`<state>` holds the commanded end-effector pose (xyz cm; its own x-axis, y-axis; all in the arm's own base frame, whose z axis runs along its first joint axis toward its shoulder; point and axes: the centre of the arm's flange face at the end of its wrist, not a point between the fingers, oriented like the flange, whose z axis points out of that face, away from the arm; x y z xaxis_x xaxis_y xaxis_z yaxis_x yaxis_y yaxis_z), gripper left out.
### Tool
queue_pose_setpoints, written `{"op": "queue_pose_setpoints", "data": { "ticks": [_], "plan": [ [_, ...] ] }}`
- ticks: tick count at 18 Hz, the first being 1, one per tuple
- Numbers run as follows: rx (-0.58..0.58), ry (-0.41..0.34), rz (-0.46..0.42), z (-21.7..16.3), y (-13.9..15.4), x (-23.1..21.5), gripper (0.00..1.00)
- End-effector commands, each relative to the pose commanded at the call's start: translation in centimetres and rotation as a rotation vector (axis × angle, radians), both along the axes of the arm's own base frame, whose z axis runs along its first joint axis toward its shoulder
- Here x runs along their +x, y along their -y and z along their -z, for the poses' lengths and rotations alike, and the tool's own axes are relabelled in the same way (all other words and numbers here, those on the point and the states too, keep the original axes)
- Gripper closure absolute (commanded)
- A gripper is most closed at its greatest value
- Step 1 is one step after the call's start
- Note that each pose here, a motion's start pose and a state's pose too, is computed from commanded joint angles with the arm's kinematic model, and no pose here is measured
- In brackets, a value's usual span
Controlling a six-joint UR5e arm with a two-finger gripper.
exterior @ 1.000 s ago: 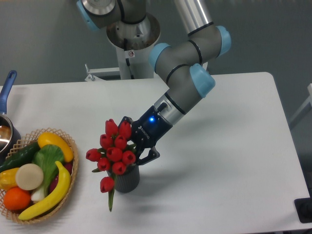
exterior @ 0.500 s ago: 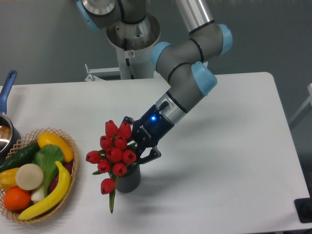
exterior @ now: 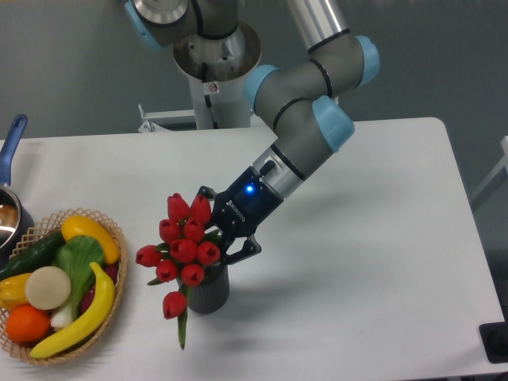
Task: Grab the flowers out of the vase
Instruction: 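Close the gripper on the bunch of tulip stems, then lift the gripped tulips straight up out of the black vase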
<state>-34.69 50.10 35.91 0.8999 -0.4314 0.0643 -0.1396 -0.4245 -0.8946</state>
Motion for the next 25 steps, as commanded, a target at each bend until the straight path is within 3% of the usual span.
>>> {"op": "queue_pose_setpoints", "data": {
  "ticks": [17,25],
  "plan": [
    [0.031,0.013,-0.069,-8.0,0.9,1.0,0.51],
    [0.091,-0.009,-0.093,-12.2,1.2,-0.8,0.51]
  ]
}}
